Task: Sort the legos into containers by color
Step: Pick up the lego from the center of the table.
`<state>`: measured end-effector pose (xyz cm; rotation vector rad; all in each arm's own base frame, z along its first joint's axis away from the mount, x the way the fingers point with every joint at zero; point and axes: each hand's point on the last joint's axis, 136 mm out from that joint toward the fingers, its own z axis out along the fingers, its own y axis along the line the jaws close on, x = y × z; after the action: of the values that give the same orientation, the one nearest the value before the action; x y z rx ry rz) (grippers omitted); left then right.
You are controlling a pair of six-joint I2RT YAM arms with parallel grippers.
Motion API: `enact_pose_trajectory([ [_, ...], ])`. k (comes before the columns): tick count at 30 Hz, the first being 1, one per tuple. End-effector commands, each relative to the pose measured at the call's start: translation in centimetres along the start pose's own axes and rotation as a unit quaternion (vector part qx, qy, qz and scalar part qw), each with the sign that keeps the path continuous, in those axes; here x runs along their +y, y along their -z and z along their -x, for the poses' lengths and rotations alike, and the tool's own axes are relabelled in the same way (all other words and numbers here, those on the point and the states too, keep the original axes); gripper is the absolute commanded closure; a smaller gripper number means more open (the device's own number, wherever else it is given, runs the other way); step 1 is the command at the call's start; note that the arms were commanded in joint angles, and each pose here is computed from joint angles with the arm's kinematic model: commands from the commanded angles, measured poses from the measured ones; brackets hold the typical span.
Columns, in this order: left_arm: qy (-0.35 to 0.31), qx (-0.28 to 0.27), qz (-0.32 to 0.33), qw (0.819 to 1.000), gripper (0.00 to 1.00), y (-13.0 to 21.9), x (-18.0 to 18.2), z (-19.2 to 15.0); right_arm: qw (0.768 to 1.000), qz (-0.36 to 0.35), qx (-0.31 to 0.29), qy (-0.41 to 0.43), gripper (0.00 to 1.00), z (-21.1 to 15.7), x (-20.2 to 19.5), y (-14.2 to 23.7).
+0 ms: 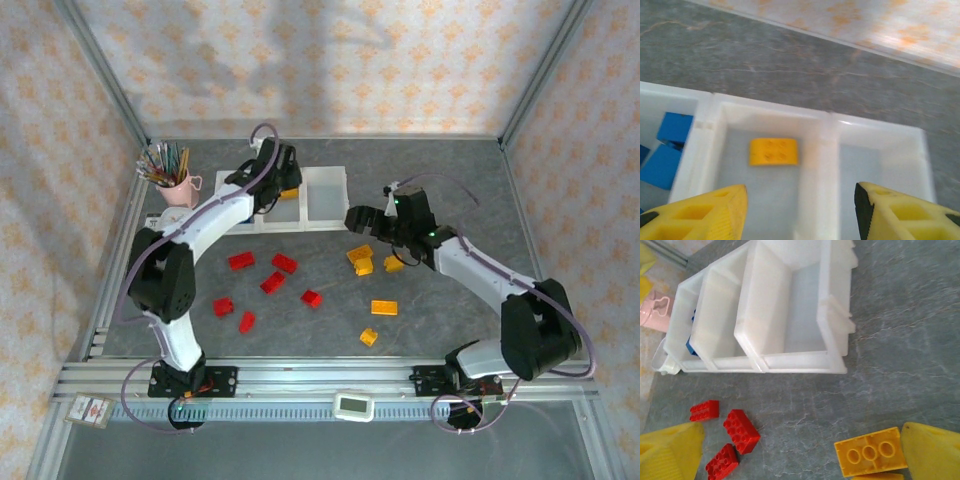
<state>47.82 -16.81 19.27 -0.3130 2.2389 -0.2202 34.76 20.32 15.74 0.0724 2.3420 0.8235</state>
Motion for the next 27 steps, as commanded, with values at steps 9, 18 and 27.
enact_pose_trajectory([
  [9, -0.131, 0.079, -0.134, 0.979, 0.37, 6.0, -9.4, -13.3, 0.997, -0.069, 0.011, -0.046, 0.00, -3.2, -5.5, 3.4],
  [18, -0.185, 0.138, -0.190, 0.954, 0.33, 6.1, -13.3, -21.8, 0.990, -0.107, 0.003, -0.091, 0.00, -5.5, -9.9, 5.4],
  [27, -0.211, 0.159, -0.179, 0.948, 0.31, 3.3, -13.8, -24.4, 0.988, -0.110, -0.003, -0.110, 0.00, -5.5, -11.3, 5.9],
])
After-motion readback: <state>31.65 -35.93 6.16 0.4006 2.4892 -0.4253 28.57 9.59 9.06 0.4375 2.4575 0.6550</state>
